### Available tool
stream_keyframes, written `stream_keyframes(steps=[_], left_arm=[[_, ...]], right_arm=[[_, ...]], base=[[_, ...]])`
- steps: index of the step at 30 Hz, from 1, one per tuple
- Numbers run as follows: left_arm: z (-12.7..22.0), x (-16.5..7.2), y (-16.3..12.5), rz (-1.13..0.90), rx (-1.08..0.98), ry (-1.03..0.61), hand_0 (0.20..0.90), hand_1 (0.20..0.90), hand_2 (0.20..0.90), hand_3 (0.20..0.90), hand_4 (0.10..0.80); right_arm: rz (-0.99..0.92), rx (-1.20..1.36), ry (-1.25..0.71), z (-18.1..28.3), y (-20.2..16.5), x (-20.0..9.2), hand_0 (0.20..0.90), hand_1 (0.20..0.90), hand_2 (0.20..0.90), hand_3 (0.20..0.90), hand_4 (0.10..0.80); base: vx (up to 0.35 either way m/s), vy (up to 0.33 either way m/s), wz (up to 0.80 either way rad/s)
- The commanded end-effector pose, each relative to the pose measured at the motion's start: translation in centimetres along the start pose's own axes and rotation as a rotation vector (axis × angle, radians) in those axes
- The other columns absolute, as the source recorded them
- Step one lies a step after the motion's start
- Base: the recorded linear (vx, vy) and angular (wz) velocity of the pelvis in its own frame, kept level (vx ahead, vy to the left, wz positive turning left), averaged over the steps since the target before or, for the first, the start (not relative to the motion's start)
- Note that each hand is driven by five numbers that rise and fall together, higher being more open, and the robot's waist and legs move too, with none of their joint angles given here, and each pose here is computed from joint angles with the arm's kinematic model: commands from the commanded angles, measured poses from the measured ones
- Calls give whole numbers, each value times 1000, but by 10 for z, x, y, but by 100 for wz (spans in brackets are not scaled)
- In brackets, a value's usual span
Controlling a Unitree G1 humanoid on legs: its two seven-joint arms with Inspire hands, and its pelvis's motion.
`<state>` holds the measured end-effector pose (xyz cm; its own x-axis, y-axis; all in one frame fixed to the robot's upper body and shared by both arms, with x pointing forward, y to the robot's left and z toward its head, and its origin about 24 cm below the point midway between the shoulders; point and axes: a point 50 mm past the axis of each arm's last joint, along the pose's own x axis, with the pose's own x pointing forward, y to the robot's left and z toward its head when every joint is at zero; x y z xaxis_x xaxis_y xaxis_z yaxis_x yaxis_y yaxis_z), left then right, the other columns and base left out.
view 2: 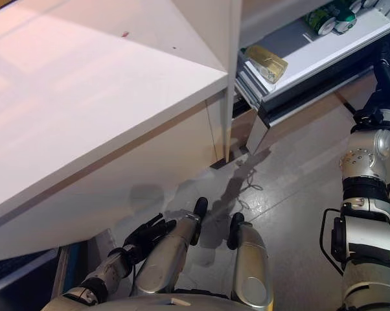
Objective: Put drinks into fridge and close the fridge
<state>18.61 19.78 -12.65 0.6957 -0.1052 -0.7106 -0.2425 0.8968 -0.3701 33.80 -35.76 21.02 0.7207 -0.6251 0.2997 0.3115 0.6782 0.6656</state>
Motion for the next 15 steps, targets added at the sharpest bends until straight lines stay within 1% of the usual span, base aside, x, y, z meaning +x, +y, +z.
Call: stream_keyframes(steps=[1, 7, 15], left_arm=[[-10, -15, 24, 32, 24, 7, 900, 900, 900, 900, 800], [-14, -17, 25, 31, 35, 14, 900, 900, 900, 900, 800], [-13, -18, 29, 37, 64, 23, 900, 900, 900, 900, 800]], right_arm=[[315, -86, -44, 8, 73, 1, 900, 900, 900, 900, 800], [293, -101, -56, 9, 73, 2, 900, 900, 900, 900, 800], [243, -124, -89, 11, 68, 3, 900, 900, 900, 900, 800]], base=[[44, 14, 39], [39, 9, 21], [27, 0, 7]])
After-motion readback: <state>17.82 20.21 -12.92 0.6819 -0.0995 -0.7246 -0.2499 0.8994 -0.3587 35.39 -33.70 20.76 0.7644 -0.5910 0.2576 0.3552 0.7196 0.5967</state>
